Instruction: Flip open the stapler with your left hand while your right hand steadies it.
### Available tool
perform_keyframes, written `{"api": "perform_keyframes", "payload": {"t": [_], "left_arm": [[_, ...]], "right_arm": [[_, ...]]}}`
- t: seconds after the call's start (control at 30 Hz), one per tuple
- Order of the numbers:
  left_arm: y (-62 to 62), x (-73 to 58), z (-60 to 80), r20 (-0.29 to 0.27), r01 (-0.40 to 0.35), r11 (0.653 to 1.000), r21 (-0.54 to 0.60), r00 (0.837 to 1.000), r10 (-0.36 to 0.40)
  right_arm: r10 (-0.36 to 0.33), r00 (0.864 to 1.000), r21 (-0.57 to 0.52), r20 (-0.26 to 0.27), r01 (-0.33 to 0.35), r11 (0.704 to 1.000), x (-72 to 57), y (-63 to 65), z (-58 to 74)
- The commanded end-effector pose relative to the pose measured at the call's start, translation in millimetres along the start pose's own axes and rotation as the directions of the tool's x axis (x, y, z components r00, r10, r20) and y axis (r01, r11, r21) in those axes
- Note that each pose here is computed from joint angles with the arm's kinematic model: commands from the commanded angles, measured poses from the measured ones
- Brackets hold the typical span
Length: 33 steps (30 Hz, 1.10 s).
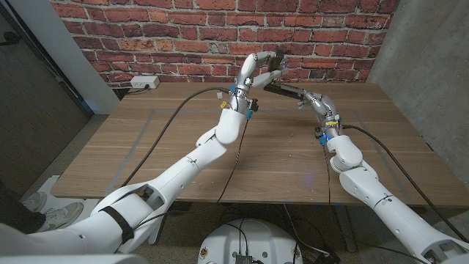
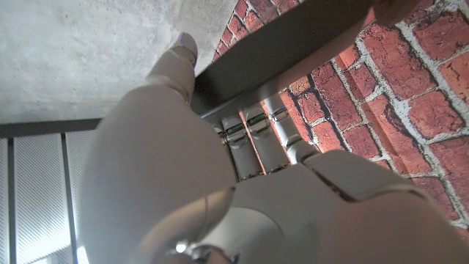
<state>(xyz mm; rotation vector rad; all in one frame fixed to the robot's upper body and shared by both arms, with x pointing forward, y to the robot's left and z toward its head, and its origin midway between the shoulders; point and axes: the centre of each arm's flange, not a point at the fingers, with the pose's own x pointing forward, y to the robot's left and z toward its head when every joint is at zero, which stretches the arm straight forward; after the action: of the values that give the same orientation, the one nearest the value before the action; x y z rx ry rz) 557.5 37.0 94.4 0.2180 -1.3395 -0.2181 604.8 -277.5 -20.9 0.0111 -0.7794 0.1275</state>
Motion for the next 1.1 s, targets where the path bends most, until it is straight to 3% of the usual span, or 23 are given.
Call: {"api": "perform_keyframes", "payload": {"t": [0.03, 0.23, 0.43, 0.7, 0.93, 1.03, 1.1], "left_arm": [[-3.8, 5.5, -2.3, -0.01, -0.074, 0.979, -0.189, 0.997, 0.073], [-5.9, 7.6, -5.5, -0.025, -0.099, 0.966, -0.24, 0.995, 0.096], [-9.1, 9.4, -6.1, -0.024, -0.112, 0.958, -0.265, 0.994, 0.11], [-8.1, 9.9, -5.6, -0.023, -0.123, 0.956, -0.266, 0.992, 0.121], [-7.5, 7.6, -4.4, -0.022, -0.128, 0.956, -0.264, 0.992, 0.127], [-8.1, 6.6, -4.2, -0.02, -0.126, 0.956, -0.264, 0.992, 0.126], [-8.3, 6.2, -4.0, -0.02, -0.126, 0.956, -0.263, 0.992, 0.125]], "right_arm": [[0.06, 0.997, 0.322, -0.045, -0.043, 0.946, 7.3, 0.6, -34.1], [0.094, 0.994, 0.447, -0.06, -0.058, 0.893, 6.8, 6.7, -49.9], [0.184, 0.981, 0.637, -0.059, -0.105, 0.764, 8.2, 24.7, -64.7], [0.277, 0.96, 0.778, -0.043, -0.142, 0.613, 10.3, 36.9, -68.7], [0.308, 0.951, 0.8, -0.009, -0.178, 0.573, 9.1, 40.9, -67.7], [0.314, 0.949, 0.798, 0.006, -0.194, 0.571, 8.4, 41.6, -67.1], [0.328, 0.944, 0.816, 0.029, -0.212, 0.538, 7.7, 43.1, -67.3]]}}
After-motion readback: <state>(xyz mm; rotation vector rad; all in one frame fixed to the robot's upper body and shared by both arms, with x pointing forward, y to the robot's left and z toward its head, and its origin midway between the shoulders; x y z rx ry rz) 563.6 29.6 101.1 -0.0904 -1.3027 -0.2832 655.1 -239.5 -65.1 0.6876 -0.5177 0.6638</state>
